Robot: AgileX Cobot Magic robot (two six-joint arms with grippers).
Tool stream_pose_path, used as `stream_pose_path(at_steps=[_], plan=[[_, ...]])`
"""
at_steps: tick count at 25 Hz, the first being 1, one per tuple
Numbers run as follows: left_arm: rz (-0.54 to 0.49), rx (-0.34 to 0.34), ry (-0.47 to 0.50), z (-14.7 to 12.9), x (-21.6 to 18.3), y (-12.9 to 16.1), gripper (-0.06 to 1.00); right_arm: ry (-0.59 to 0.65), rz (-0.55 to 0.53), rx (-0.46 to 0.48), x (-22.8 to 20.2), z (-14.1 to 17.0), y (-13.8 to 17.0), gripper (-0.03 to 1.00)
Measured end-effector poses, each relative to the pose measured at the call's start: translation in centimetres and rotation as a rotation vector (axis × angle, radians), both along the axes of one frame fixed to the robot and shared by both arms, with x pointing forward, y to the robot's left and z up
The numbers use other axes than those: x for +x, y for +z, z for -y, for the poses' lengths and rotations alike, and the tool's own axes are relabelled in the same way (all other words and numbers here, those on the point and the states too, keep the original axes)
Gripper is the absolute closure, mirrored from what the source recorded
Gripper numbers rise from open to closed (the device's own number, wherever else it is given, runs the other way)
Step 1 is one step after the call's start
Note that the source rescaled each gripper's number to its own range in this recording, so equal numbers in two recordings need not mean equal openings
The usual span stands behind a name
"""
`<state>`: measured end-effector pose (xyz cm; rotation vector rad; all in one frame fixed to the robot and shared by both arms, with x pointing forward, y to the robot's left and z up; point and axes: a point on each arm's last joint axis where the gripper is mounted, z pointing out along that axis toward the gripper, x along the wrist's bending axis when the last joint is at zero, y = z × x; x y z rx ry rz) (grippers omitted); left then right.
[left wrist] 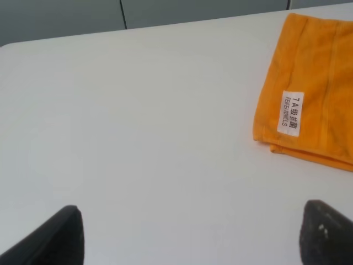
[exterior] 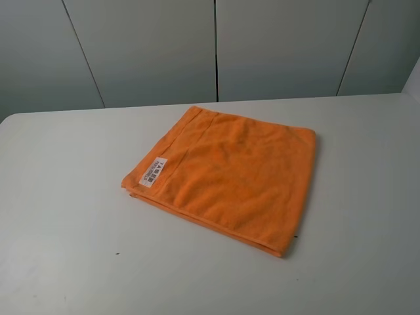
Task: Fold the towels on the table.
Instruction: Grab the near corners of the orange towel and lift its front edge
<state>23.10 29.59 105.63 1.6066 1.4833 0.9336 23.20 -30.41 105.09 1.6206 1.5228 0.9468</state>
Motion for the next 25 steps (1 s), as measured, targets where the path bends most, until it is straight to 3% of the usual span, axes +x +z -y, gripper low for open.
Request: stream_pose_path(at_steps=[5,12,15,18,21,25], plan=[[-0.091,0.106,-0.103,0.2,2.0,0.3,-0.05,0.021,0.028,-0.009,0.2,-0.1,0.8,-0.03],[-0.116,0.238,-0.257,0.7,8.1,1.6,-0.05,0.288,-0.066,-0.089,5.5,-2.1,2.5,-0.03],[-0.09,0.283,-0.301,1.0,11.4,1.5,-0.05,0.312,0.03,-0.014,8.6,-2.8,3.6,-0.03],[-0.01,0.222,-0.282,1.3,14.3,2.0,-0.05,0.314,0.067,0.073,11.0,-3.3,4.2,-0.03],[-0.047,0.244,-0.321,1.5,16.5,2.2,-0.05,0.39,-0.042,0.052,13.2,-3.9,3.8,-0.03],[-0.141,0.355,-0.471,2.3,20.0,1.9,-0.05,0.518,-0.249,0.03,16.3,-4.9,1.7,-0.03]])
